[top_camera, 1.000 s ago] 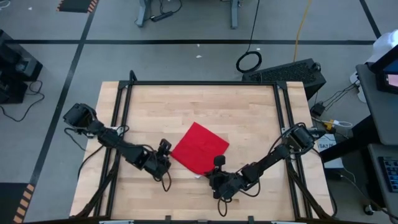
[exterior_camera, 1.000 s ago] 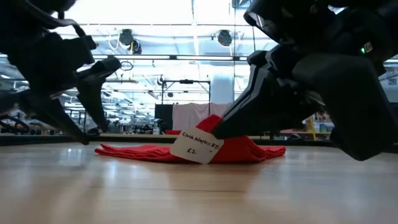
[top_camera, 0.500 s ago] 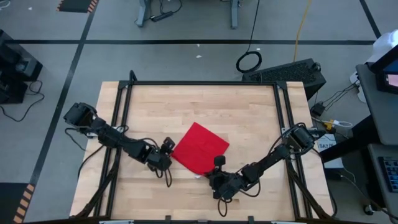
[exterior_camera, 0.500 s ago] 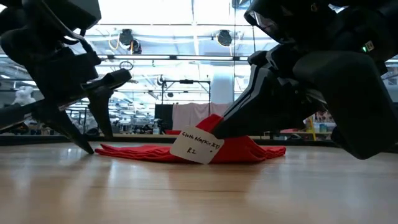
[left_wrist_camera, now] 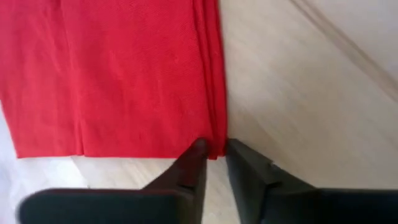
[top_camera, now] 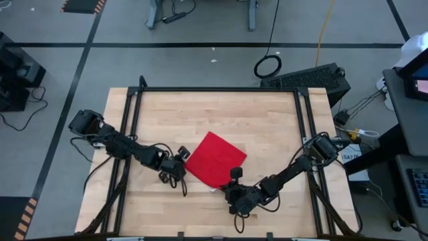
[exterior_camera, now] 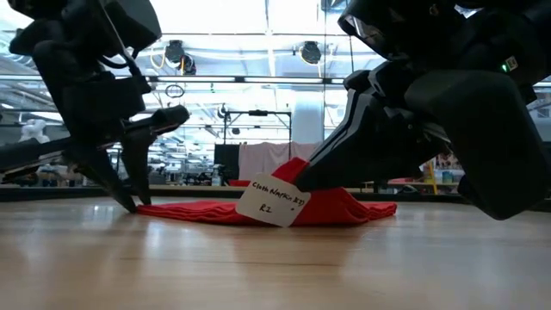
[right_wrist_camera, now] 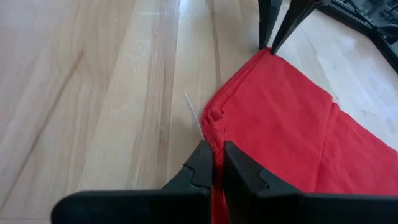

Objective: Roll napkin
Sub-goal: Fold the red napkin

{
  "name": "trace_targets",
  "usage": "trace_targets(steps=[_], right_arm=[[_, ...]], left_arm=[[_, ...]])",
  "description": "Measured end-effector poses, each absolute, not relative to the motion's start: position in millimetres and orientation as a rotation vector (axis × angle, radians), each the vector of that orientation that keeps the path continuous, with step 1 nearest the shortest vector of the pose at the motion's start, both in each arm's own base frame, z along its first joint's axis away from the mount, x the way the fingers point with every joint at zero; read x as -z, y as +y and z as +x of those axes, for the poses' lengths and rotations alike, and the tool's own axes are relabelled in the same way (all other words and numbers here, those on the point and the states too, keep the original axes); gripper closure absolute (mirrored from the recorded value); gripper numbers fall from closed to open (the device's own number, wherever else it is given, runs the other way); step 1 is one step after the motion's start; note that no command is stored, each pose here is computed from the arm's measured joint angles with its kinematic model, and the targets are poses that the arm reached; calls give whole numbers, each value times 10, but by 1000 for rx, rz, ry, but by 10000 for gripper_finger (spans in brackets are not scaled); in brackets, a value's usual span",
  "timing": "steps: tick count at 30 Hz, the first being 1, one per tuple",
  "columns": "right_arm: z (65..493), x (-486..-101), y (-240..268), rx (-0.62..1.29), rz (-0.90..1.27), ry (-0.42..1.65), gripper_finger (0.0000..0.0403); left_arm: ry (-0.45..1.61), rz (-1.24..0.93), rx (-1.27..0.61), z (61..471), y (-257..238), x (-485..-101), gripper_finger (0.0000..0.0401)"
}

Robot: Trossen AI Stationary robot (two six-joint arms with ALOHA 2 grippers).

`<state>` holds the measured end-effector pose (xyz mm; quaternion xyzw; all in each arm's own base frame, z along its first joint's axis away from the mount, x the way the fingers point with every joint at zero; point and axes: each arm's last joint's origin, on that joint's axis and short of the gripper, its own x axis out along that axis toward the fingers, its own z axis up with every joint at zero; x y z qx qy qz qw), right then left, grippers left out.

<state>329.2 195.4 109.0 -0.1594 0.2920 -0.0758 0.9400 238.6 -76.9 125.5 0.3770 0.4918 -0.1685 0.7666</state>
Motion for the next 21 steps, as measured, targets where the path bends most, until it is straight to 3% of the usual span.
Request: trace_targets(steps=[5,14,21], right_arm=[[3291,-1089,1953,155,-327,597,394],[3293,-1124,1966,114,-300,596,394],[3234,-1375,2042,28,-248,557,394]], left_arm=[[1047,772,345,2410,-775,-1257,394],[1071,484,331,2299,-962,-1313,398],[958,257,388,2155,-1329,-1683,398]])
